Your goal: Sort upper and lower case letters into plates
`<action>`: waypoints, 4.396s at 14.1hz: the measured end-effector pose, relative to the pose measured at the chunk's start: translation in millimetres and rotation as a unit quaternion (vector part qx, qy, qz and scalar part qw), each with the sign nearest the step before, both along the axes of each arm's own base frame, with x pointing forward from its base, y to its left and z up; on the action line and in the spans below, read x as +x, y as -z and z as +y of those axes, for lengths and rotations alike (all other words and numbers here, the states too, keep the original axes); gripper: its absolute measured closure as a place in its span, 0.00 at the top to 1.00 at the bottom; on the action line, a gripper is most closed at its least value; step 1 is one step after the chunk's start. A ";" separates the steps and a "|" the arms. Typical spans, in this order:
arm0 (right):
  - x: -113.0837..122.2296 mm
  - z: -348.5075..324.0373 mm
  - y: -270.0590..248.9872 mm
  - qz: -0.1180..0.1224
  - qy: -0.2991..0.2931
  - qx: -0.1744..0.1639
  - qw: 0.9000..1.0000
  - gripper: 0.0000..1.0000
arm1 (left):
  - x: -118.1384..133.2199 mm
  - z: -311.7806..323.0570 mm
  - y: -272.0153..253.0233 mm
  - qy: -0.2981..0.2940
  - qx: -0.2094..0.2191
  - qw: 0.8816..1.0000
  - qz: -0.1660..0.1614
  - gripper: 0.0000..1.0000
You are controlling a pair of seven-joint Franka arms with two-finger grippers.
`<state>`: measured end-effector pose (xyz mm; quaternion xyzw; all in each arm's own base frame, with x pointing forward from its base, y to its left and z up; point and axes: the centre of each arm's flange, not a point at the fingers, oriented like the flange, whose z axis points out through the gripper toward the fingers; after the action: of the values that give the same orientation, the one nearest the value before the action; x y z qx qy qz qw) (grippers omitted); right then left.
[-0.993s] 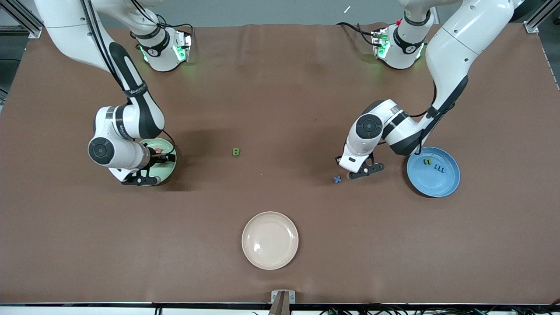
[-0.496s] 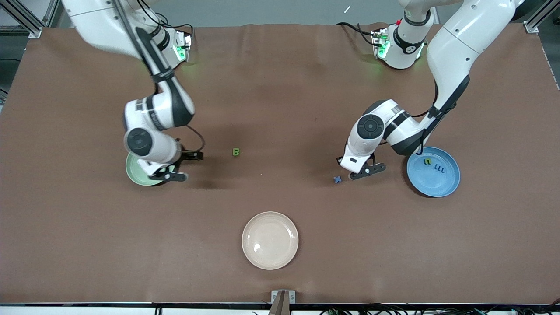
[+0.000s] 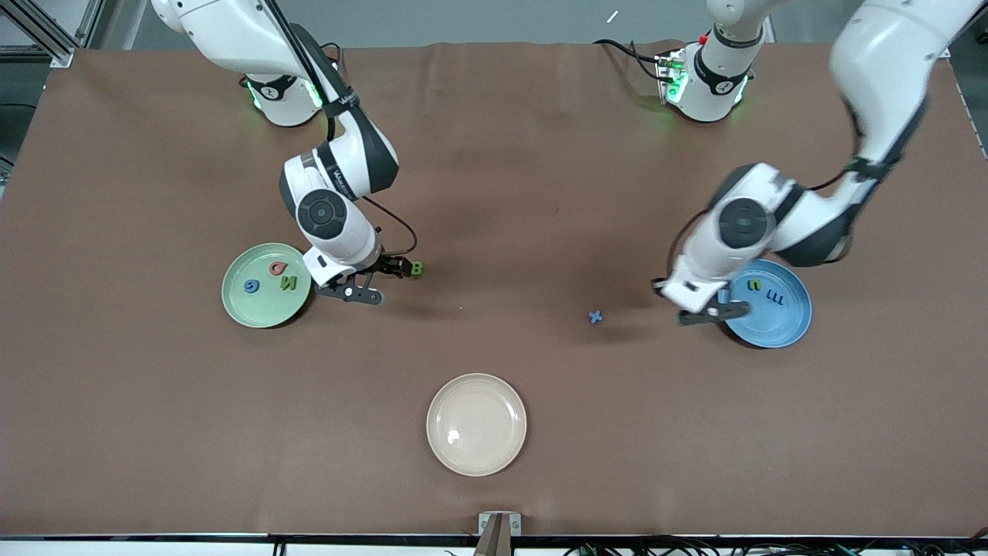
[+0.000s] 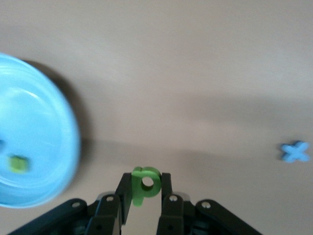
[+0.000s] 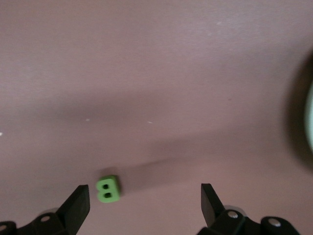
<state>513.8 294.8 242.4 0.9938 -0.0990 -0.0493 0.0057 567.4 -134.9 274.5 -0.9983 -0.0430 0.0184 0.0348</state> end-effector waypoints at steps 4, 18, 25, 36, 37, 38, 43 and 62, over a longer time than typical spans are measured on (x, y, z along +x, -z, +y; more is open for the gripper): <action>-13.6 27.8 23.3 -0.017 0.008 0.005 1.000 0.95 | 10.7 79.4 5.0 0.021 -0.003 1.000 0.008 0.28; -60.5 46.0 68.1 -0.037 -0.004 0.007 0.999 0.80 | 17.6 162.8 88.0 0.070 -0.001 0.997 0.014 0.28; -59.6 46.8 63.7 -0.040 -0.002 0.008 0.999 0.28 | 28.2 146.7 57.1 0.075 0.002 0.997 0.001 0.73; 20.2 -112.9 0.0 0.006 -0.068 0.013 0.998 0.28 | 20.5 -76.3 -24.8 -0.070 -0.042 0.996 -0.024 1.00; 29.0 -148.1 -6.3 0.011 -0.088 0.020 0.996 0.28 | 21.5 -97.7 -19.4 -0.080 -0.037 0.996 -0.026 1.00; 35.4 -182.8 -8.3 0.013 -0.106 0.026 0.994 0.28 | 23.3 -115.8 -11.0 -0.087 -0.028 0.995 -0.030 1.00; 31.7 -299.2 10.3 0.026 -0.149 0.046 0.988 0.28 | 17.4 -183.1 39.7 -0.106 -0.002 0.994 -0.024 1.00; 46.8 -267.4 -14.6 0.055 -0.135 0.053 0.988 1.00 | 11.9 -188.6 98.1 -0.111 -0.025 0.993 0.009 0.52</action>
<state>560.6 27.4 257.1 0.9928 0.0390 -0.1081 -0.0348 579.3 -323.4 176.4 -0.9876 -0.1533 0.0317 0.0081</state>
